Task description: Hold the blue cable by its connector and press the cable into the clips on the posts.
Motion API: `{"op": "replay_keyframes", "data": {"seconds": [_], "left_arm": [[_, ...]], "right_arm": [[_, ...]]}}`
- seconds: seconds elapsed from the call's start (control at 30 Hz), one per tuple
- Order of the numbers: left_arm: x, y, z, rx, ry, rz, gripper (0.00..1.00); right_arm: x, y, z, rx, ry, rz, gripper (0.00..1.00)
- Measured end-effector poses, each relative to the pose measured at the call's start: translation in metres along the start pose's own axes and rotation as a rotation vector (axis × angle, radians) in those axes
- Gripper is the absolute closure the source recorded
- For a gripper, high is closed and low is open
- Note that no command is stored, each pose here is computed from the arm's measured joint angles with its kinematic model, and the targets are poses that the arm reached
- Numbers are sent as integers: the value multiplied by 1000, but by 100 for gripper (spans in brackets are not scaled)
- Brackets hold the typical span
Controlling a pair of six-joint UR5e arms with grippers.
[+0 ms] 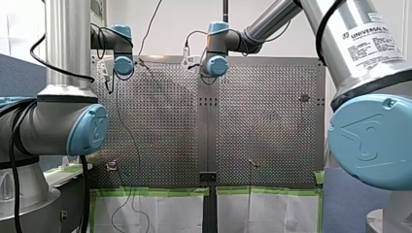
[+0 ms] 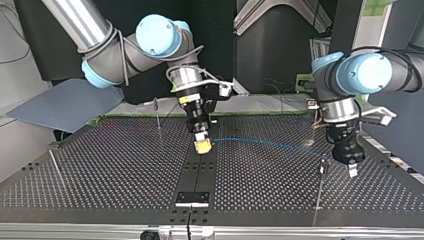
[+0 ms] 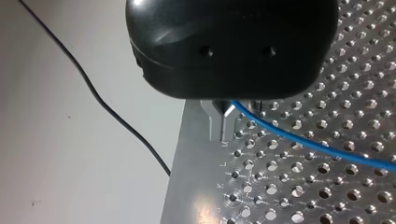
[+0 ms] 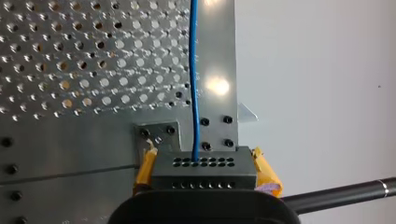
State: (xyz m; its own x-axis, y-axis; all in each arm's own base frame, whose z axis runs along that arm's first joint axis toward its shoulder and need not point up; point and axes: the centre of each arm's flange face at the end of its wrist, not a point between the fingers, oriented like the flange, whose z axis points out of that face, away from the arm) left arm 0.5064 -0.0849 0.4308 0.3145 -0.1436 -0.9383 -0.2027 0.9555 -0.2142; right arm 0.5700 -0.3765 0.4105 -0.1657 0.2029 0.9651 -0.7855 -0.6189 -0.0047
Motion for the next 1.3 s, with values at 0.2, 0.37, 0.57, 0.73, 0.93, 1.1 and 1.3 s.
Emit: {"op": "replay_keyframes", "data": {"seconds": [0.2, 0.37, 0.57, 0.73, 0.93, 1.1, 1.3], "left_arm": [[2, 3, 6, 9, -3, 1, 100], [8, 4, 15, 17, 4, 3, 100], [1, 6, 29, 31, -19, -26, 100], [5, 11, 40, 37, -18, -39, 100], [13, 18, 52, 53, -20, -55, 100], [16, 21, 65, 69, -24, -69, 100], [15, 23, 70, 73, -28, -73, 100]], "right_arm": [[6, 8, 7, -11, 14, -3, 100], [9, 13, 11, -13, 21, -5, 100], [7, 23, 17, -16, 24, -9, 100], [8, 32, 27, -21, 33, -13, 100], [16, 44, 38, -25, 55, -18, 100], [21, 55, 46, -29, 66, -22, 100], [5, 65, 58, -31, 44, -27, 100]]}}
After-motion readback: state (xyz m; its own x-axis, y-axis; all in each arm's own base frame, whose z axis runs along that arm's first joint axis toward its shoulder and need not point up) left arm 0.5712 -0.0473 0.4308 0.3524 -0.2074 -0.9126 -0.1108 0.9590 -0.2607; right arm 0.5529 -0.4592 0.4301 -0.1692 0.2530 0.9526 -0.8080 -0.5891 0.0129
